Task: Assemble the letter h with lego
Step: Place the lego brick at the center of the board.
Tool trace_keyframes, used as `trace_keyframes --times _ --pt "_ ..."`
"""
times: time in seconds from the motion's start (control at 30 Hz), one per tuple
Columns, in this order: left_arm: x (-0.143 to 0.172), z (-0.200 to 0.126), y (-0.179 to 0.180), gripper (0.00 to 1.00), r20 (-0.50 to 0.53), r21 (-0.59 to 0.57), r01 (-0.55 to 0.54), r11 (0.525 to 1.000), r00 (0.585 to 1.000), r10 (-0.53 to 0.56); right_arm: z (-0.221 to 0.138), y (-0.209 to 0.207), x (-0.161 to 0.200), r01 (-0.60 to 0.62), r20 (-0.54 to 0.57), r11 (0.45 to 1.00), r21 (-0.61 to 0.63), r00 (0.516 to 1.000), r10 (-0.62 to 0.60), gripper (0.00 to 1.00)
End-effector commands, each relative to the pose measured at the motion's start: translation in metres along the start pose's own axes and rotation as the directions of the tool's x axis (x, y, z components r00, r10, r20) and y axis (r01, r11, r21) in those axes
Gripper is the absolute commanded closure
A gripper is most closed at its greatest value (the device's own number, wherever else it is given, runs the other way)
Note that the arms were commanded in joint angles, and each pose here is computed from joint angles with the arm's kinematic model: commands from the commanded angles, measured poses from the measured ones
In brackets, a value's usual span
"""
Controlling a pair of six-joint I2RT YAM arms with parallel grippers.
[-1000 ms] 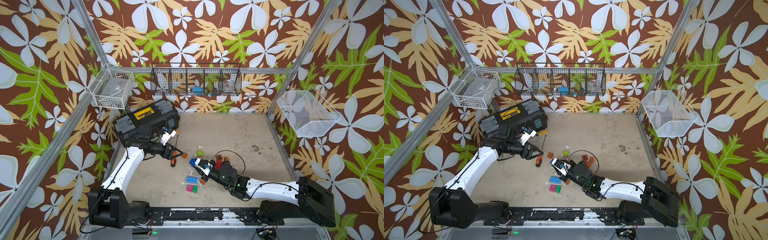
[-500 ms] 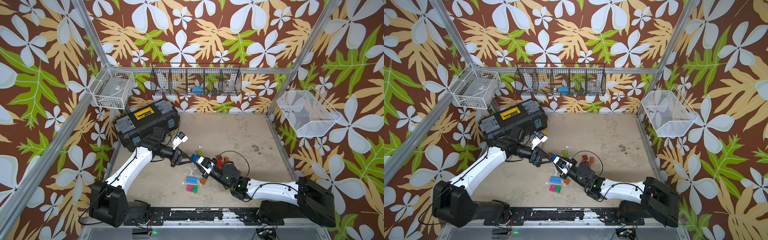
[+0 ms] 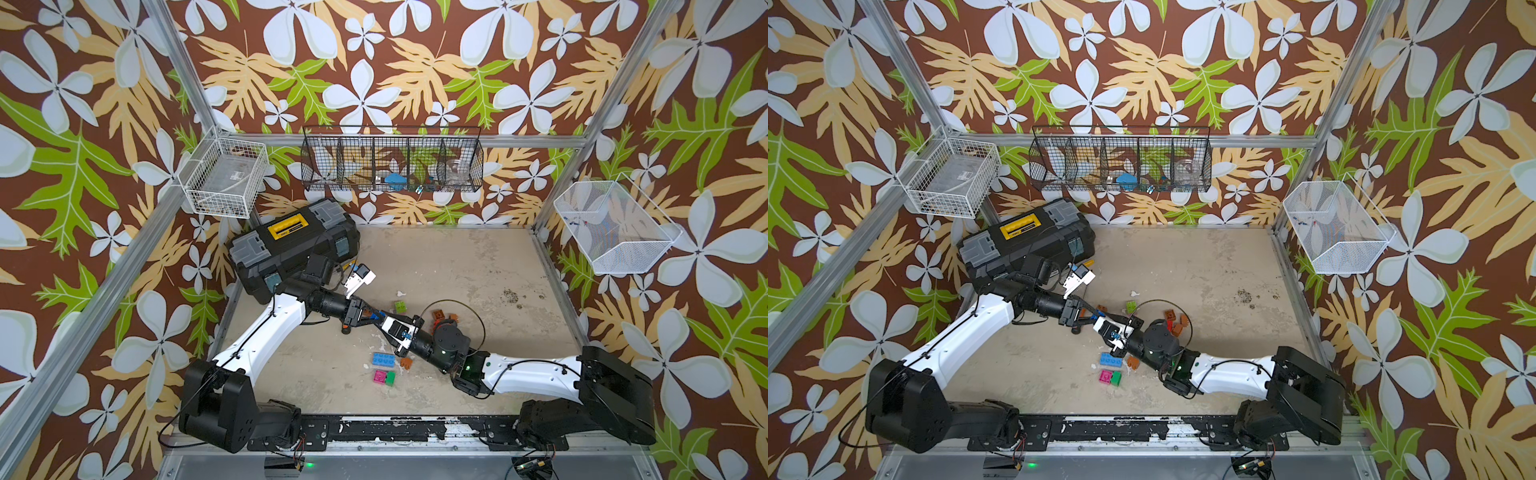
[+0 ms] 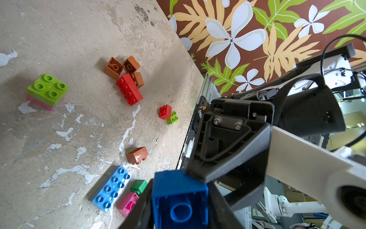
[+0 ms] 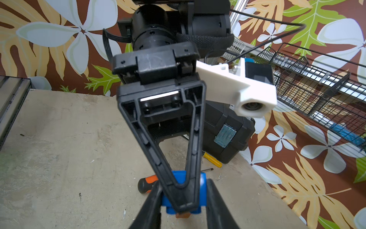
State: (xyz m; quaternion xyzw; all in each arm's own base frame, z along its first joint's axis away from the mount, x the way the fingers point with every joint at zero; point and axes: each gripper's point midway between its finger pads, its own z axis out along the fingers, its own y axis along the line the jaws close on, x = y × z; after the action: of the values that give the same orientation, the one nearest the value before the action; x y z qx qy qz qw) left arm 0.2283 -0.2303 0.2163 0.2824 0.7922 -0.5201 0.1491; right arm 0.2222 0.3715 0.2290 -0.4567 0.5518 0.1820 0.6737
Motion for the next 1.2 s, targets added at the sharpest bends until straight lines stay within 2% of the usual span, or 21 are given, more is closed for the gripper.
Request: trace_keyframes --times 0.0,0.1,0.2,0.33,0.53,0.63,0.77,0.97,1.0,1.03,1.1,1.17 --pt "-0.001 -0.001 -0.007 0.72 0.009 0.029 -0.036 0.999 0.999 0.036 0.001 -0.007 -0.014 -0.018 0.051 0.999 0.027 0.999 0.017 0.64" --pt "0.0 -0.001 -0.011 0.79 0.009 0.049 -0.039 0.998 0.999 0.039 -0.004 -0.006 -0.012 0.002 0.055 1.0 0.029 0.998 -0.004 0.51" --pt "0.001 -0.002 -0.017 0.82 0.012 0.074 -0.046 0.996 0.999 0.045 -0.014 -0.005 -0.012 0.023 0.087 0.999 0.034 0.996 -0.026 0.42" --pt "0.003 -0.004 -0.027 0.82 0.015 0.124 -0.067 0.99 0.998 0.066 -0.022 -0.006 -0.013 0.05 0.11 0.998 0.043 0.992 -0.054 0.4" --pt "0.006 -0.004 -0.03 0.82 0.012 0.148 -0.065 0.987 0.998 0.064 -0.022 -0.007 -0.023 0.041 0.163 0.998 0.048 0.986 -0.048 0.44" --pt "0.008 -0.002 -0.026 0.81 0.008 0.14 -0.058 0.988 0.998 0.058 -0.019 -0.006 -0.028 0.025 0.196 0.999 0.045 0.98 -0.033 0.49" --pt "0.008 -0.002 -0.028 0.8 0.009 0.152 -0.058 0.987 0.998 0.057 -0.013 -0.004 -0.028 0.012 0.202 0.999 0.04 0.979 -0.02 0.61" --pt "0.008 -0.003 -0.031 0.78 0.011 0.168 -0.061 0.984 0.998 0.06 -0.01 -0.004 -0.021 0.0 0.174 0.999 0.045 0.985 -0.008 0.69" --pt "0.008 -0.003 -0.031 0.75 0.011 0.172 -0.064 0.983 0.998 0.063 -0.01 -0.004 -0.018 -0.001 0.161 0.999 0.046 0.987 -0.006 0.69" --pt "0.008 -0.002 -0.031 0.68 0.01 0.172 -0.063 0.983 0.998 0.062 -0.011 -0.004 -0.015 -0.003 0.152 0.999 0.046 0.988 -0.004 0.69" --pt "0.004 -0.003 -0.027 0.36 0.015 0.135 -0.088 0.987 0.996 0.087 -0.013 0.001 -0.006 -0.018 0.11 1.0 0.015 0.994 0.016 0.69" --pt "-0.006 -0.007 -0.019 0.21 0.02 0.056 -0.128 0.99 0.992 0.127 -0.011 0.01 0.011 -0.044 0.013 0.998 -0.049 0.999 0.044 0.69"
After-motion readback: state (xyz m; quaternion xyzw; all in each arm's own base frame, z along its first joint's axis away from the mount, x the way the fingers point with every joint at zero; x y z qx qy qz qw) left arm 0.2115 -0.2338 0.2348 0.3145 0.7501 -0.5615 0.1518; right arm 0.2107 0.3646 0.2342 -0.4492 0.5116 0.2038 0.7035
